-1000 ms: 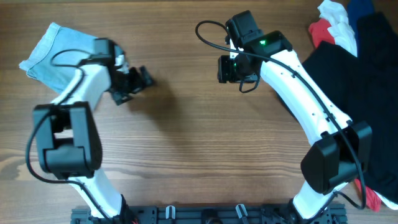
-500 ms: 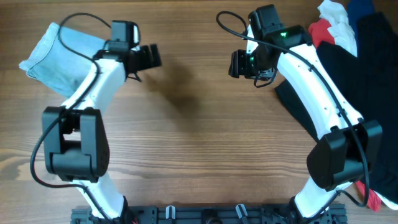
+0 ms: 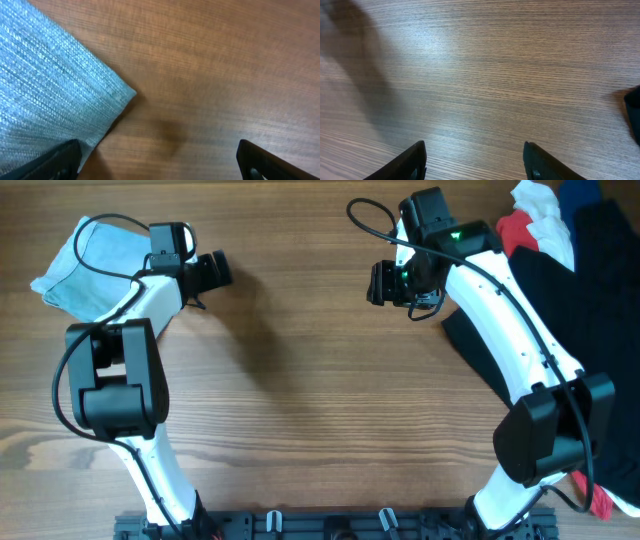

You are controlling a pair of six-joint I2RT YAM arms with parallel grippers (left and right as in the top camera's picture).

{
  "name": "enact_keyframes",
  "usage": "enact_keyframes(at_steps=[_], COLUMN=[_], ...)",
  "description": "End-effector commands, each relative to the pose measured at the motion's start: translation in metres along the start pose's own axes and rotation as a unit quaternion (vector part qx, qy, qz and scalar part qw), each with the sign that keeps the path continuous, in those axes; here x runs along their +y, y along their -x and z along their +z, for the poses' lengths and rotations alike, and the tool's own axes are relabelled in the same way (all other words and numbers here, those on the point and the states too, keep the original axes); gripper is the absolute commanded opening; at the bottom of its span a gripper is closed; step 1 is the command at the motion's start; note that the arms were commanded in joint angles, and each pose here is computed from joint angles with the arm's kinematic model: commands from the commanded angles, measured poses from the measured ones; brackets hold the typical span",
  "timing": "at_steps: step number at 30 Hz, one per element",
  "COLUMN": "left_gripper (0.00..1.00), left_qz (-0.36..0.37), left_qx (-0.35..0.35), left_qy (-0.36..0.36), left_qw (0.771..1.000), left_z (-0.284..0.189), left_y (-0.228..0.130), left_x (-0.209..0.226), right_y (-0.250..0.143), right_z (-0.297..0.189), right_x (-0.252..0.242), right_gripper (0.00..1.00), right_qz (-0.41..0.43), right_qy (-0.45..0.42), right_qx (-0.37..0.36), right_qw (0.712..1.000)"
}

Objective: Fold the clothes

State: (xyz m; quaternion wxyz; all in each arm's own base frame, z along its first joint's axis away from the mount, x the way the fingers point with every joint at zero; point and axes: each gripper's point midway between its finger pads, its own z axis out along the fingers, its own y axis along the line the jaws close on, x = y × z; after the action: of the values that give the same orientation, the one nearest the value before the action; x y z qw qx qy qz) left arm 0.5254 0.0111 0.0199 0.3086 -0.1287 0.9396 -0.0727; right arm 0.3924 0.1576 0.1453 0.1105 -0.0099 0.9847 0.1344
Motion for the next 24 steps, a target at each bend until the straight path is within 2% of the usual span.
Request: enact_keyframes(at_steps=[1,6,15,17,20,24], left_gripper=[1.0,1.0,1.0,1.0,1.0,1.0], left_qz=[0.0,-0.015,-0.019,-0.019,-0.011,0.019], left_qx=[-0.039,-0.082,-0.05,-0.039,-0.017,0.023], left_qy=[0.012,0.034,0.038,0.019,-0.046,-0.063], left_qw=[0.999,0.996,0.998,0.999,0.999,0.998], left_z=[0.001,-0.004,-0.019,-0.029,-0.042,-0.035], left_y=[0.023,0.046,0.054,0.058,0.056,0.031], left_x=[0.017,0.04,0.039,0.03,0.001,-0.015], right_y=[0.003,0.002,0.004,0.004,0.004,0.007], right_z=[-0.009,-0.009,-0.009,-0.009,-0.009,-0.009], right_x=[0.008,0.007,0.008,0.008,0.008,0.009], right_gripper=[0.63,0.63,0.63,0.63,0.63,0.63], right_qz=[-0.002,-0.002,-0.002,-0.002,-0.003,-0.004], right_qy=[0.013,0.011,0.013,0.013,0.013,0.015], right_qx=[-0.01,-0.007,-0.011,-0.011,-0.012,-0.017], right_qw=[1.0,1.0,1.0,1.0,1.0,1.0])
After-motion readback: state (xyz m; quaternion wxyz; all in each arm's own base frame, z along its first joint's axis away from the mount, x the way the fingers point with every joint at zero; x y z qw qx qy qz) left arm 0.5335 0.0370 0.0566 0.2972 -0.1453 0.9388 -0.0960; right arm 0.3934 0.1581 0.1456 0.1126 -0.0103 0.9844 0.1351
